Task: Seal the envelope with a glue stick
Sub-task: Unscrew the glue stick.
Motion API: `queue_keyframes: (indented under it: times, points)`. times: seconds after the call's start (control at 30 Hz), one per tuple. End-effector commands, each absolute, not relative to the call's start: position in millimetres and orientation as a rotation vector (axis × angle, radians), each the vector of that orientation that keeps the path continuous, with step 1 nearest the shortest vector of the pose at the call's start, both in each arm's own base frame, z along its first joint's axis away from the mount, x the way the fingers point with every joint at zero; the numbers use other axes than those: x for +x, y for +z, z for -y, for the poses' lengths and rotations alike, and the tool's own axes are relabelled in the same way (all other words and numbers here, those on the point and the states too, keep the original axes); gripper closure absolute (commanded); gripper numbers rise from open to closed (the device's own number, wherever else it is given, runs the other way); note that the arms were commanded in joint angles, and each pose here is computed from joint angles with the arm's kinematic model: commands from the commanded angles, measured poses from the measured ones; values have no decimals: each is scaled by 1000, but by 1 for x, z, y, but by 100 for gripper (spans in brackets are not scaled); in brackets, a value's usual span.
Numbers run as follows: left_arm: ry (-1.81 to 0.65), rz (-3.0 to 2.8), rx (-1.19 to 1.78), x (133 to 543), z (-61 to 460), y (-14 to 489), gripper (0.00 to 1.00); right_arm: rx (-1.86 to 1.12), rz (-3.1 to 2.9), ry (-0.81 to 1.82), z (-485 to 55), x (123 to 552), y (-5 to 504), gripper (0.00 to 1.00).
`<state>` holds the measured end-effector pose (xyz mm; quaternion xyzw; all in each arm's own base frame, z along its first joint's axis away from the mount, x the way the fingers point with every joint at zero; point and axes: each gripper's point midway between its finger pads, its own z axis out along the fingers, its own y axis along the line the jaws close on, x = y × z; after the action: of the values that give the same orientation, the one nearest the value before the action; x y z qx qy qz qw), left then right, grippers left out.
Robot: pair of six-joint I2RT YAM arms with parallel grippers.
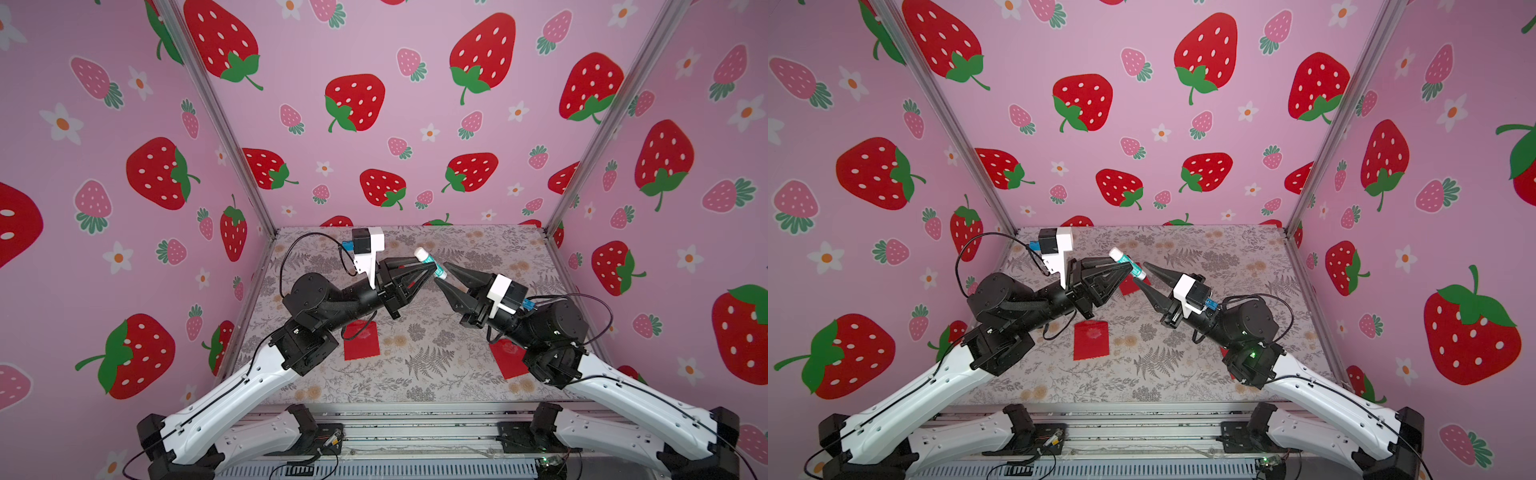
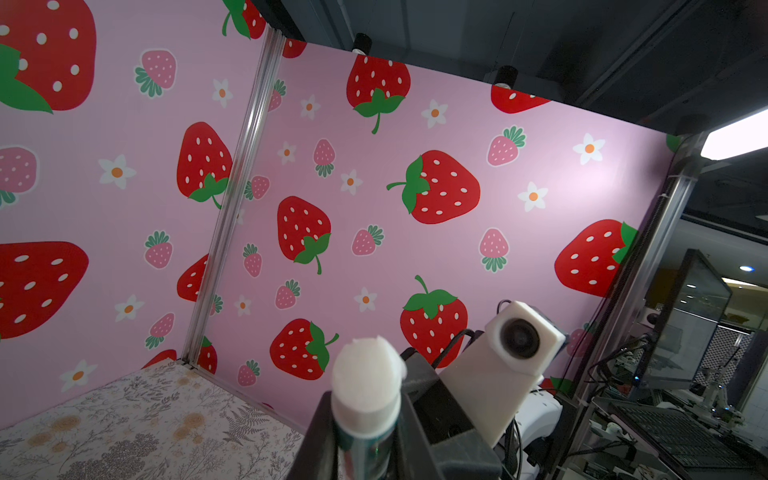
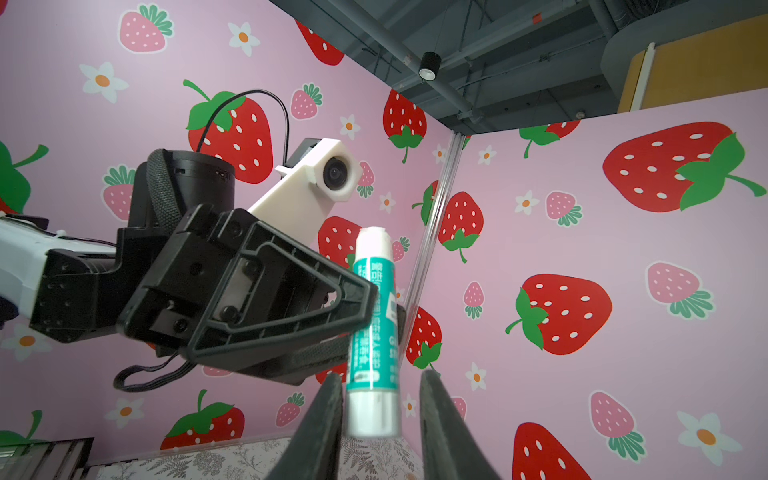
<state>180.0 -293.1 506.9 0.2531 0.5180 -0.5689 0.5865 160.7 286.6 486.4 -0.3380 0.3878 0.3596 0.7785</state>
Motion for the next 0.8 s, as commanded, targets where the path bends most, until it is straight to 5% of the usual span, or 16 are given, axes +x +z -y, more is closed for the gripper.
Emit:
queue_keyframes:
  times: [0.0,0.4,0.57,0.77]
  points:
    - [-1333,-1141,577,174,285,521,100,-701,-817,791,-281,158,498,70]
    - [-1329,-1139,577,172,283,520,100,-703,-817,808,-285,158,501,76]
    - [-1339,-1117,634,165,287,520,100,-708,-823,843,-285,154,504,88]
    - [-1415,-866,938,106,289,534,100,-922,-706,1073,-283,94,503,92]
